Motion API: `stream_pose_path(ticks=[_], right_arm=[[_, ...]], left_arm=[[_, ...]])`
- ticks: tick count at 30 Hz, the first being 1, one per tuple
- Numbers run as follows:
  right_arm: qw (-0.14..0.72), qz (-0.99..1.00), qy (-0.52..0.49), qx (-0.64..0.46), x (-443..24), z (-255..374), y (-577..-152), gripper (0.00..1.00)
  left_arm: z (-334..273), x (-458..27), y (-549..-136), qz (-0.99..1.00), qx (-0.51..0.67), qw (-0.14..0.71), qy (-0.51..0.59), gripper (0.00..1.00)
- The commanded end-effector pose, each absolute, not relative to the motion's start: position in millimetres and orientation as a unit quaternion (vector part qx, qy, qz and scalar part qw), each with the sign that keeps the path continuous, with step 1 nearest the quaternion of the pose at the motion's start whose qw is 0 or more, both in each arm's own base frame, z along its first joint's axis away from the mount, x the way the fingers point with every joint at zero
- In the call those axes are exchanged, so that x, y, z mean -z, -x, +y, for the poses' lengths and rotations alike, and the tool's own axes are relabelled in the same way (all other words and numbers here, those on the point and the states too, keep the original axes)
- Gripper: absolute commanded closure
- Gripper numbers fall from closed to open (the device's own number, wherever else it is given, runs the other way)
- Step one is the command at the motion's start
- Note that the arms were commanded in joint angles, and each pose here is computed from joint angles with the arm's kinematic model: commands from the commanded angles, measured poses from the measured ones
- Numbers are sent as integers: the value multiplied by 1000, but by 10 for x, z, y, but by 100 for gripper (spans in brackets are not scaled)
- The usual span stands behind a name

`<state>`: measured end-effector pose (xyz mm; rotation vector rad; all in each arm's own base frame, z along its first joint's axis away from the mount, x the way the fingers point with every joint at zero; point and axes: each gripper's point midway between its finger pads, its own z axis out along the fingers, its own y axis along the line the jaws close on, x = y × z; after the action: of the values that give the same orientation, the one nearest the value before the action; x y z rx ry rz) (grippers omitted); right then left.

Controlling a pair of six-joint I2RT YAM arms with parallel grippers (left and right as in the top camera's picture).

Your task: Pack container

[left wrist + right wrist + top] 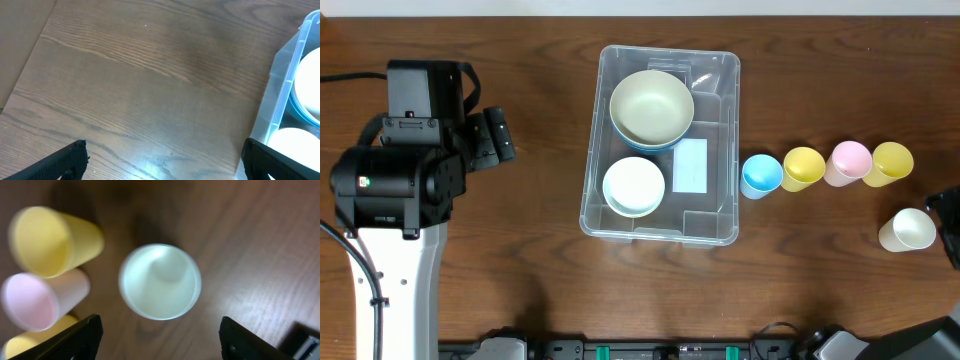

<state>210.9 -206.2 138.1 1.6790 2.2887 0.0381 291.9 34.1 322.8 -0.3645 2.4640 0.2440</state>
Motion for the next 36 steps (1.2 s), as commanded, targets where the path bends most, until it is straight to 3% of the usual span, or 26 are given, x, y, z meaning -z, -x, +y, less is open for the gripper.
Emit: stream_pose_path(ticks=[1, 12, 24, 29, 36], right_arm=[[120, 775, -621, -5, -1157, -2081, -1873, 23], [137, 753, -644, -17, -611, -2051, -1865, 27], [130, 742, -658, 4, -519, -2073, -1776, 71], [124, 743, -658, -4, -520, -2030, -1770, 98], [143, 749, -640, -93, -881, -1707, -1934, 98]], left_arm=[[353, -3251, -2917, 932, -91, 317, 148, 2], [354, -3251, -2917, 932, -91, 317, 148, 2], [354, -3251, -2917, 932, -91, 317, 148, 2], [354, -3251, -2917, 932, -91, 317, 148, 2], [354, -3251, -2917, 932, -91, 317, 148, 2]])
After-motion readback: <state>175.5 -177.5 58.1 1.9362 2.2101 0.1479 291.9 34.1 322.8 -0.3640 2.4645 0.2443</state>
